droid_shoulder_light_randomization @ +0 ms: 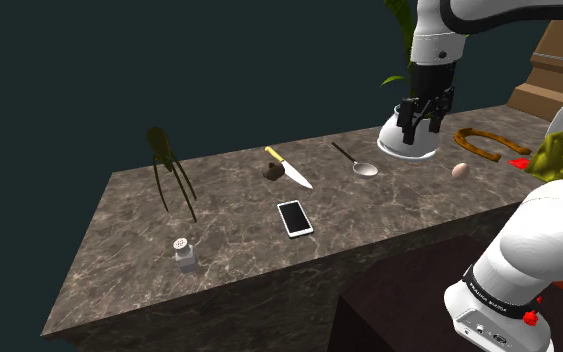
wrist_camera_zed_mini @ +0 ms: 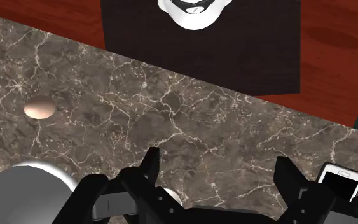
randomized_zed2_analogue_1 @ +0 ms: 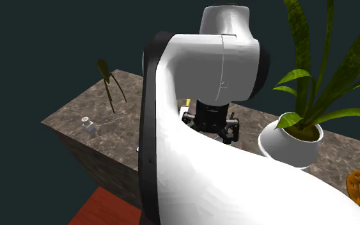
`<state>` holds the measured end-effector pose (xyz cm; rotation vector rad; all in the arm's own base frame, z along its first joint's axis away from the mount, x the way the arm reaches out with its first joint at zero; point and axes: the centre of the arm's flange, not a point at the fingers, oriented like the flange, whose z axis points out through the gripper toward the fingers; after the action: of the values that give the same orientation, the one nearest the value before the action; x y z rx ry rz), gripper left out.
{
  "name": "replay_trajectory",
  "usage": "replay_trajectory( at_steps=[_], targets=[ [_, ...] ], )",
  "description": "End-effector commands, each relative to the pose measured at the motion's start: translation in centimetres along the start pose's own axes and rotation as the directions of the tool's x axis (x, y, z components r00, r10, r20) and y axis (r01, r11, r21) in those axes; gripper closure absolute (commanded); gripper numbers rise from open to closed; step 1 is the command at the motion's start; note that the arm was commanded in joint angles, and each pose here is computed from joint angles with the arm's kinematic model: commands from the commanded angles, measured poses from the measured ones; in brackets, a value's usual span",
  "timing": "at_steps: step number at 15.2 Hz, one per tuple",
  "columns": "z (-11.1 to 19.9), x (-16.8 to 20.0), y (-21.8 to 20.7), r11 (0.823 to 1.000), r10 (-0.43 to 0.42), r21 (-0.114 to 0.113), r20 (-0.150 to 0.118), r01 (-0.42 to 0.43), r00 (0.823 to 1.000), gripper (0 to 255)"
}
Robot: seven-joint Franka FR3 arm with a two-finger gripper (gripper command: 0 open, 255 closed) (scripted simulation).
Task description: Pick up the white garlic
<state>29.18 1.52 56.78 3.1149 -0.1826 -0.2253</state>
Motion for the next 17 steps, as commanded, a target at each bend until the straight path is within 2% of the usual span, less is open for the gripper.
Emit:
replay_trajectory(
  at_steps=[1, 5, 9, 13, 17],
  targets=[
    [0.0, 0.0, 0.0, 1.0, 0.0, 0.0, 0.0, 0.0, 1.0, 0],
    [2.3, 3.4, -2.4, 0.994, 0.091, 0.067, 0.008, -0.091, 0.996, 0],
    [4.4, 6.9, -4.6, 0.974, 0.181, 0.133, 0.021, -0.182, 0.983, 0],
    [6.4, 10.7, -6.6, 0.942, 0.268, 0.197, 0.041, -0.271, 0.963, 0],
    [8.2, 14.6, -8.4, 0.898, 0.351, 0.257, 0.066, -0.356, 0.934, 0]
  ],
)
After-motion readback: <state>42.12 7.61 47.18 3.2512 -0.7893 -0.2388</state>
